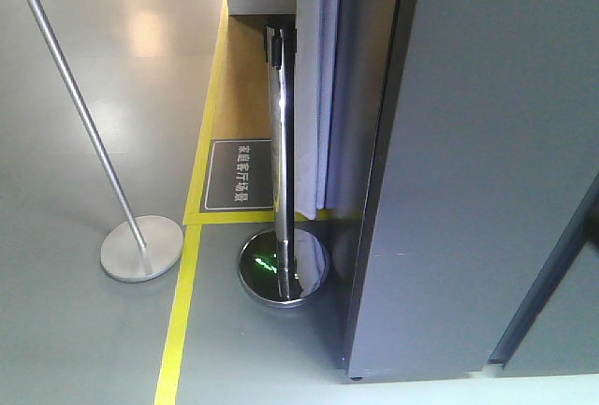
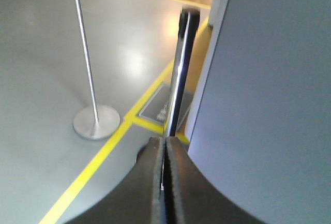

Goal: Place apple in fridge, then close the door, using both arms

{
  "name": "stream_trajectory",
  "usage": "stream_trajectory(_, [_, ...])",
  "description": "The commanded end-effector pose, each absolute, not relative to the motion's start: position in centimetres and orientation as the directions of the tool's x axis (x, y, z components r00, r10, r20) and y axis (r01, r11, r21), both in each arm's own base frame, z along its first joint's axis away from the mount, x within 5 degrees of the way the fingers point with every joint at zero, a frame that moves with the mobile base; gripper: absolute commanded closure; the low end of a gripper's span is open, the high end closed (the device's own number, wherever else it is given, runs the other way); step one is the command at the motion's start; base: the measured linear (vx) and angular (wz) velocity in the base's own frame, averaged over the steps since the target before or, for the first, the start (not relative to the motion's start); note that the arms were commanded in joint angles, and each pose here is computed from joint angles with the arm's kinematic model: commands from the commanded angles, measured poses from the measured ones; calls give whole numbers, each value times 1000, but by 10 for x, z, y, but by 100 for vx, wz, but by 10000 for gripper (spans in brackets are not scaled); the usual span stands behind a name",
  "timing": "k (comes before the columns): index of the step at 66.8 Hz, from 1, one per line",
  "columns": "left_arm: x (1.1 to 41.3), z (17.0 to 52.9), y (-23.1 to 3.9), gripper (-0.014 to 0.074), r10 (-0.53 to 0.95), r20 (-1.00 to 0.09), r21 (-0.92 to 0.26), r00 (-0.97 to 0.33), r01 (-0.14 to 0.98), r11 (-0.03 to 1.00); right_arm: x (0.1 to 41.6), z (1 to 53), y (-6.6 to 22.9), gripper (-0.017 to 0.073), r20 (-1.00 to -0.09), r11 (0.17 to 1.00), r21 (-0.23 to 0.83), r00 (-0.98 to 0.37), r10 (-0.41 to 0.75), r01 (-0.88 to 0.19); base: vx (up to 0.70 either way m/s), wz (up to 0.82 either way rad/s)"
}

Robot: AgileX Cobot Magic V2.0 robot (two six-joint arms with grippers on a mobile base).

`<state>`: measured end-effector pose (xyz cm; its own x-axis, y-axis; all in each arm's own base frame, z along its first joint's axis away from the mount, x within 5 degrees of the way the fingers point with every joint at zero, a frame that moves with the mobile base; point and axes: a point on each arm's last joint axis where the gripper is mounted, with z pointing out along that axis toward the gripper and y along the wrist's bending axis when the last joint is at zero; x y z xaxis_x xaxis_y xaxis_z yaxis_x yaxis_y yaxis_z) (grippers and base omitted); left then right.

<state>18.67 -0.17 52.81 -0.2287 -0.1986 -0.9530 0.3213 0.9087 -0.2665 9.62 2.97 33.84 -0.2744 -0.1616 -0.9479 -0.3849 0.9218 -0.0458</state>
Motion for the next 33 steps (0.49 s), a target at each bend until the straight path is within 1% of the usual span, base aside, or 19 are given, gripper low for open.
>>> stream_trajectory(1, [156,531,-9,602,-225,-966,-256,-130,321,912,94,337,27,564,-968,941,-44,-219,-123,-334,0,0])
stream_trajectory(10, [123,497,-20,602,-208,-967,-246,-149,317,916,89,332,27,564,-969,944,-55,-211,-129,-327,0,0])
stream_trajectory(20, [100,439,-27,602,-198,-956,-257,-218,291,921,89,332,27,562,-969,944,-54,-210,-128,-327,0,0])
stream_trajectory(27, [90,405,-27,602,-233,-949,-285,-212,263,922,88,332,28,562,-969,942,-48,-212,-124,-331,0,0])
stream_trajectory(33, [82,383,-25,602,-261,-949,-298,-178,227,927,88,332,28,562,-969,942,-48,-212,-124,-331,0,0])
